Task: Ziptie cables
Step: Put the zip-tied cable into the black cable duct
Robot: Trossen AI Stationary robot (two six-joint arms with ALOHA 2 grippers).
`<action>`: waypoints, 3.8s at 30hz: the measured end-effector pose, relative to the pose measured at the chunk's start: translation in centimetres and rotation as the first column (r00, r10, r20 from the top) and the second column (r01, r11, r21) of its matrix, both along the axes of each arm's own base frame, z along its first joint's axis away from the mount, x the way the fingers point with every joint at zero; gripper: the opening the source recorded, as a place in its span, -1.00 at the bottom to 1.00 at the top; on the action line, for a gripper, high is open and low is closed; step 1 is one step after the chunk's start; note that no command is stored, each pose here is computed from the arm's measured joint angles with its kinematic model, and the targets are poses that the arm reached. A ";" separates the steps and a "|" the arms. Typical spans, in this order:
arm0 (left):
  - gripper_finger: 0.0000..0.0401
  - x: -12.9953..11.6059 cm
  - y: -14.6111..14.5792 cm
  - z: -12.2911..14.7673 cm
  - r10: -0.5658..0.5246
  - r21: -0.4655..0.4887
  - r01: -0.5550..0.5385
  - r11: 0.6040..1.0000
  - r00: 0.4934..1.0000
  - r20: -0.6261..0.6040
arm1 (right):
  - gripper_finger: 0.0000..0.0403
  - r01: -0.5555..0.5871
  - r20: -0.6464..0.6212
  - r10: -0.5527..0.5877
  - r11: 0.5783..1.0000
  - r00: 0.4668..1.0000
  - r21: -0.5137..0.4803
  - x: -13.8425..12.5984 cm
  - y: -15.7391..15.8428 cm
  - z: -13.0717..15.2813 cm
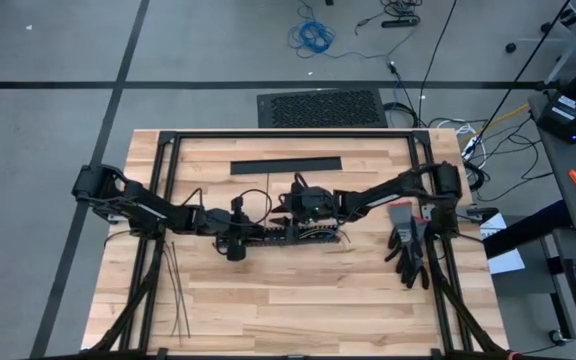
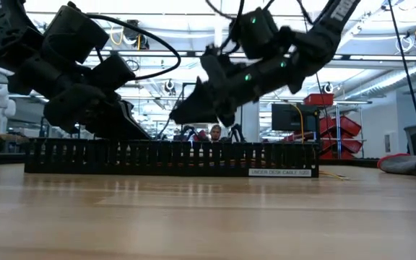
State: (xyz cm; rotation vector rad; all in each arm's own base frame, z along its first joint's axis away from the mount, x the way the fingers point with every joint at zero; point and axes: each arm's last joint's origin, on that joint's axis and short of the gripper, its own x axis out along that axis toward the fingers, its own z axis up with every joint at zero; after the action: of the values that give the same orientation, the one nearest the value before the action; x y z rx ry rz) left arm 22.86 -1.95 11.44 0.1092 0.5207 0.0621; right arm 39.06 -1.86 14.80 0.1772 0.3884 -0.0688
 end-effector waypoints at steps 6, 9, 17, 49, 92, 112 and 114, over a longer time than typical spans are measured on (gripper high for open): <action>-0.98 -0.1 -0.4 0.0 -0.021 0.010 0.021 1.000 1.000 -0.005 | -0.34 -0.005 -0.011 0.006 0.997 1.000 0.075 0.2 -0.6 -1.2; -0.99 -0.1 -0.5 0.0 -0.032 0.024 0.032 0.999 0.999 -0.007 | -0.34 -0.023 0.027 0.020 0.995 0.999 0.096 0.4 -0.6 -0.8; -0.99 -0.1 -0.5 0.0 -0.031 0.026 0.031 0.999 0.999 -0.007 | -0.46 -0.020 0.029 0.017 0.995 0.999 0.097 1.0 -0.7 -0.1; -0.99 0.9 -1.5 0.7 -0.042 0.108 0.046 0.993 0.998 -0.042 | -0.72 -0.015 -0.014 0.017 0.994 1.000 0.109 1.4 -1.1 -1.6; -0.99 1.9 -4.2 2.3 -0.074 0.239 0.080 0.968 0.997 -0.034 | -1.00 0.035 -0.094 -0.021 0.988 0.995 0.151 1.4 -1.0 -3.7; -0.99 2.0 -3.9 1.7 -0.048 0.223 0.060 0.973 0.997 -0.062 | -0.51 0.004 0.032 -0.005 0.999 0.999 0.047 1.5 -0.9 -0.8; -0.99 2.1 -3.8 1.2 -0.042 0.220 0.057 0.974 0.996 -0.076 | -0.44 -0.003 0.055 0.002 1.000 0.998 0.028 1.4 -1.0 0.2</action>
State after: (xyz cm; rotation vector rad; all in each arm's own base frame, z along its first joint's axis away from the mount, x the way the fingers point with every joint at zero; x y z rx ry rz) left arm 24.93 -5.79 12.68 0.3436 0.5804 0.0677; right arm 40.47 -2.81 14.96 0.2054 0.3350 -0.0561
